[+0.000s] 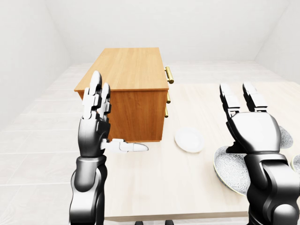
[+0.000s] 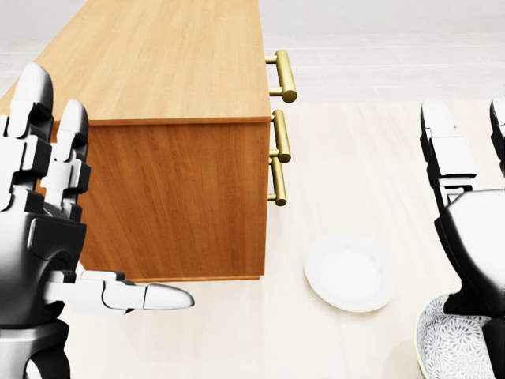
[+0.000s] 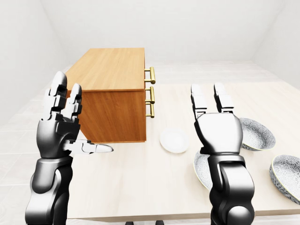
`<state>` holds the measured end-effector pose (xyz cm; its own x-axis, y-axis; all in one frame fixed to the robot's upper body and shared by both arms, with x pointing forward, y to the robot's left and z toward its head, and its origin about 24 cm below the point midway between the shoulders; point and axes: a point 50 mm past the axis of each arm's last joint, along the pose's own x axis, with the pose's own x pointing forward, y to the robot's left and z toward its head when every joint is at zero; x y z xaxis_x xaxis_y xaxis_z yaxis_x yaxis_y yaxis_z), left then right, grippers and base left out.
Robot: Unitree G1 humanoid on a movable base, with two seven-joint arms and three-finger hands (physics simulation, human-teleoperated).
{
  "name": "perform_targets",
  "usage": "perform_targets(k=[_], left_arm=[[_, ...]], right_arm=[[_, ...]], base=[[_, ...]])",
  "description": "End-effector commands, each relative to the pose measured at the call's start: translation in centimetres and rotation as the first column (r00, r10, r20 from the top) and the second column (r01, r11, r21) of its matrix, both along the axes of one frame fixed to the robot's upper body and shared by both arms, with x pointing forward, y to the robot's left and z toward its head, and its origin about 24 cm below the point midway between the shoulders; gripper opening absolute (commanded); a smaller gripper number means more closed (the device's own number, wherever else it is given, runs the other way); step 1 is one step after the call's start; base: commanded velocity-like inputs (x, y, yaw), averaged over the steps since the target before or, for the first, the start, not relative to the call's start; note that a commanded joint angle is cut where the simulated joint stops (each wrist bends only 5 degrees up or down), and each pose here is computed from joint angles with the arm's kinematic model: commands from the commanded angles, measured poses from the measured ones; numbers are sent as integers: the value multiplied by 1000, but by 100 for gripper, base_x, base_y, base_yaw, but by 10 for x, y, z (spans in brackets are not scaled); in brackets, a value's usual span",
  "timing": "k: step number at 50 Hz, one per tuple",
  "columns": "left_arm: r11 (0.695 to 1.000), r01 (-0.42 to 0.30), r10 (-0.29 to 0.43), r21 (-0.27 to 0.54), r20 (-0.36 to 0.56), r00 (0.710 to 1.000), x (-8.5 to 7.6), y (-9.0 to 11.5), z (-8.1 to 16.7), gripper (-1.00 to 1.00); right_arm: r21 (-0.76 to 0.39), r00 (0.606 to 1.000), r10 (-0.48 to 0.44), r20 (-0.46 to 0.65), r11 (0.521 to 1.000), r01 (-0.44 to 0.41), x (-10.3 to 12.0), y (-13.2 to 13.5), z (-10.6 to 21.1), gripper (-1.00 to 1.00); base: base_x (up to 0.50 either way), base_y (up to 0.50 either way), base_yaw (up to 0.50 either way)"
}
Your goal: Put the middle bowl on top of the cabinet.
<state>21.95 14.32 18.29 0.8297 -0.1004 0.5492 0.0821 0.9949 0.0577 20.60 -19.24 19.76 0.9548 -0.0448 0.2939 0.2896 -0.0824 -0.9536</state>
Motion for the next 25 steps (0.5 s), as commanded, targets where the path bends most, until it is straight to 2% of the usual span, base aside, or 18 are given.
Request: perform_targets(k=[1,25], left_arm=[[1000,-3,3,2,16,1000,1,1,4,100],[1000,-4,4,2,14,1000,2,2,3,100]], right_arm=[[-45,1000,-17,-19,999,16,-6,-2,-8,100],[-12,992,-114,-50,993,114,-26,-23,-17,100]], base=[[0,0,0],[0,0,0]])
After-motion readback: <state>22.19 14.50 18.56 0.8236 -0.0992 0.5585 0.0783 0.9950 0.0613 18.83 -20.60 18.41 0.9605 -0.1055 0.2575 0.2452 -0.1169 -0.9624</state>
